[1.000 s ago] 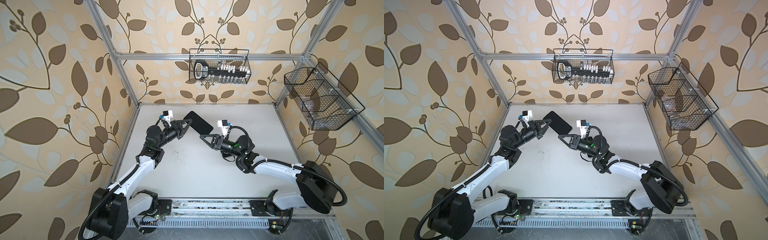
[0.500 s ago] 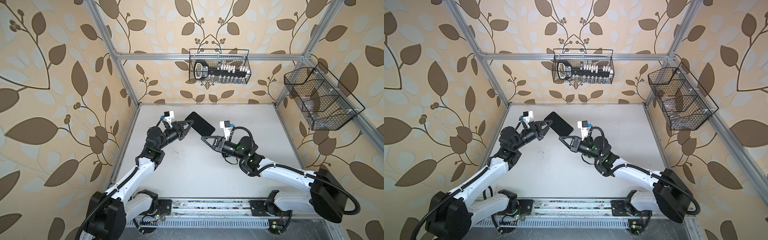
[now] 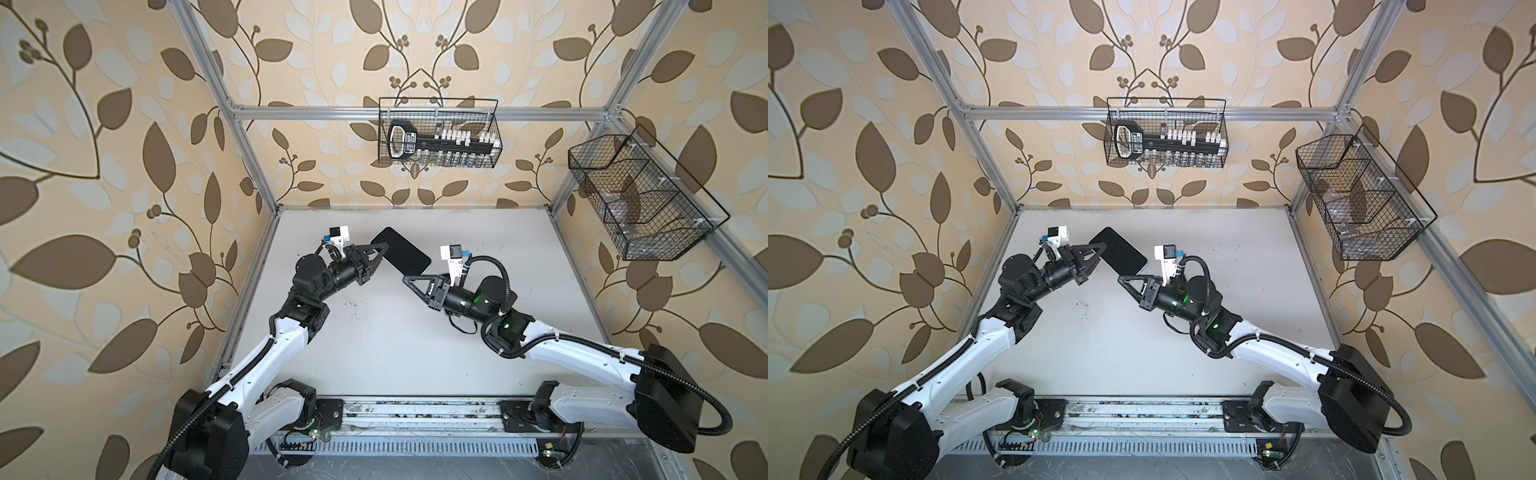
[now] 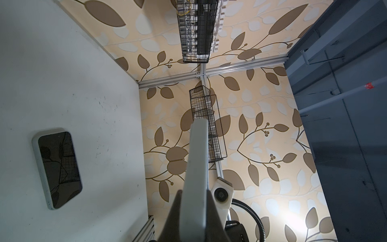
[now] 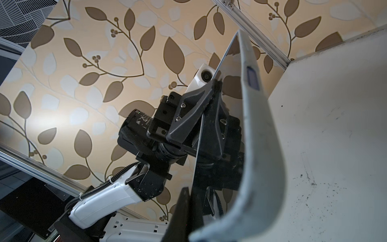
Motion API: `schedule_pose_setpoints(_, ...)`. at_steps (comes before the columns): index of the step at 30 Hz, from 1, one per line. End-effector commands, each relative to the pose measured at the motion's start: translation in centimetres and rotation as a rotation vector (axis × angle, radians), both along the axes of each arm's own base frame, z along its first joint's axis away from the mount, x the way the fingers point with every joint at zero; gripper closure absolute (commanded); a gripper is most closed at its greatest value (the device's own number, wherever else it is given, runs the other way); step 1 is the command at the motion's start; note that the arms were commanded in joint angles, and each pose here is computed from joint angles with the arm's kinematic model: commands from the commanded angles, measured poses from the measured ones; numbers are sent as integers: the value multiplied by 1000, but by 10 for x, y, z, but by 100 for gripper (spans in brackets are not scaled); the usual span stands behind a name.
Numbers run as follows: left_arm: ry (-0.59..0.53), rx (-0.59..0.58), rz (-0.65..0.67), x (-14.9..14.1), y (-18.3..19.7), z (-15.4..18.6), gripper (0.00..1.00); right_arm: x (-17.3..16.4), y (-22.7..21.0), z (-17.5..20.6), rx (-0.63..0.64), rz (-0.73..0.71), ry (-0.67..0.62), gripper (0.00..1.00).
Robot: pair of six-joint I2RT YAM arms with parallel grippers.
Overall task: Take the phone out of the phone case
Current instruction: Remove the phone case from the phone.
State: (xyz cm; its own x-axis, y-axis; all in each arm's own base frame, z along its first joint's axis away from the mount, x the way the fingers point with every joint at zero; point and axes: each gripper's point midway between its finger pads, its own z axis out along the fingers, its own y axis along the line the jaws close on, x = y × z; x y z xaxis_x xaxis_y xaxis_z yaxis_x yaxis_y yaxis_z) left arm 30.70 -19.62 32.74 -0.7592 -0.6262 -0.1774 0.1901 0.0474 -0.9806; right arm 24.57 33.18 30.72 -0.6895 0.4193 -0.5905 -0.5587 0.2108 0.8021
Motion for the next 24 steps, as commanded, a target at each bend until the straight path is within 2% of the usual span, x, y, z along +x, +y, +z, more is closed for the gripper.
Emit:
schedule_pose_setpoints(1, 14, 9, 131, 16, 18, 6, 100, 6, -7, -2, -104, -72, -137, 90)
schedule_pose_setpoints(24, 80, -7, 145, 27, 17, -3, 100, 7, -11, -28, -300, -97, -257, 85)
